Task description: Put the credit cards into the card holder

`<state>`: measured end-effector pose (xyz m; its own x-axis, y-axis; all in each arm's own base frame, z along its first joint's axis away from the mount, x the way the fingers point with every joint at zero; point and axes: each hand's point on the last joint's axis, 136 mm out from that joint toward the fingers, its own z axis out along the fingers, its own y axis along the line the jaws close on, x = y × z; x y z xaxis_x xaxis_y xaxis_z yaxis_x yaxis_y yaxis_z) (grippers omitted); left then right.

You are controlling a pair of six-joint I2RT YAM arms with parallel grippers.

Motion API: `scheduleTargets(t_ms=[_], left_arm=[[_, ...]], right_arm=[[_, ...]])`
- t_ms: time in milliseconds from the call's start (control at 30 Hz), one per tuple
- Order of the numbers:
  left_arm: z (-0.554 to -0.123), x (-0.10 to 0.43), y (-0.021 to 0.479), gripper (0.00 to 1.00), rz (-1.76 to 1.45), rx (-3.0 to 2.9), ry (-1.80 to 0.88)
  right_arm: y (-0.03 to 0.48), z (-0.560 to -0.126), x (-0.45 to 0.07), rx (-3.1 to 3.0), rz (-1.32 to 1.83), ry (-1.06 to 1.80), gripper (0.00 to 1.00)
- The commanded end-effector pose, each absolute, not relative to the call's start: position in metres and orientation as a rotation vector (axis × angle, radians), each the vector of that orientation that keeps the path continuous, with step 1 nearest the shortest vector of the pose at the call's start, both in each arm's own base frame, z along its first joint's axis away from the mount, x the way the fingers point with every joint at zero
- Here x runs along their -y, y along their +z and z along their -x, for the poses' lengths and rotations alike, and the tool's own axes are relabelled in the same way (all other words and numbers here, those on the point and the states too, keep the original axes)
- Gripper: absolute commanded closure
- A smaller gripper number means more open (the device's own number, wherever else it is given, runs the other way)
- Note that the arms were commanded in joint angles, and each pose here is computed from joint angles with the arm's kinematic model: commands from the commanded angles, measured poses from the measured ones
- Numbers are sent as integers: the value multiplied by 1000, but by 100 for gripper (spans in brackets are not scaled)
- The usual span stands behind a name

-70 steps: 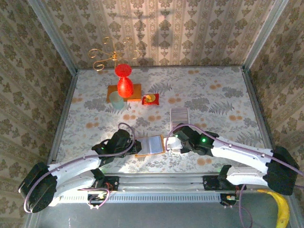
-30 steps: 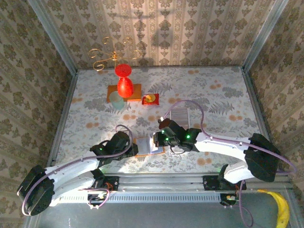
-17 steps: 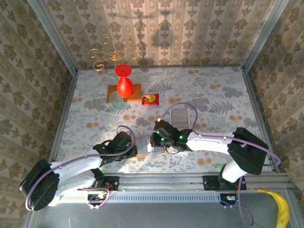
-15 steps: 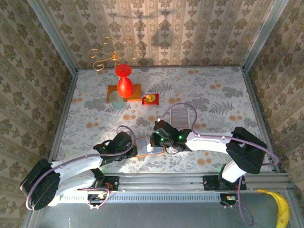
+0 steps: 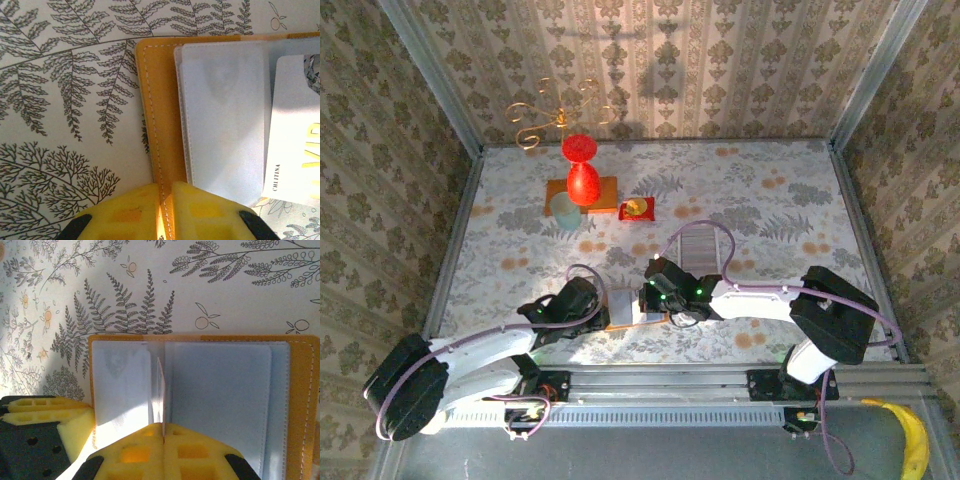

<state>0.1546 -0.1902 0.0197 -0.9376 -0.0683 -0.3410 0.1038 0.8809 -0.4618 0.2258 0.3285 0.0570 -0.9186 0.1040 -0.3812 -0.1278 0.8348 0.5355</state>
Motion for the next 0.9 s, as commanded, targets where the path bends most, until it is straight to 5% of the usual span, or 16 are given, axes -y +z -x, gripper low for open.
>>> scheduleTargets(t_ms=[0, 867], left_arm=[[-149, 184, 10, 85, -17, -2730, -658], [-149, 185, 10, 87, -12, -2725, -668]], right_arm=[[53, -231, -326, -2597, -38, 783, 100], [57, -233, -334, -2530, -220, 1028, 100]])
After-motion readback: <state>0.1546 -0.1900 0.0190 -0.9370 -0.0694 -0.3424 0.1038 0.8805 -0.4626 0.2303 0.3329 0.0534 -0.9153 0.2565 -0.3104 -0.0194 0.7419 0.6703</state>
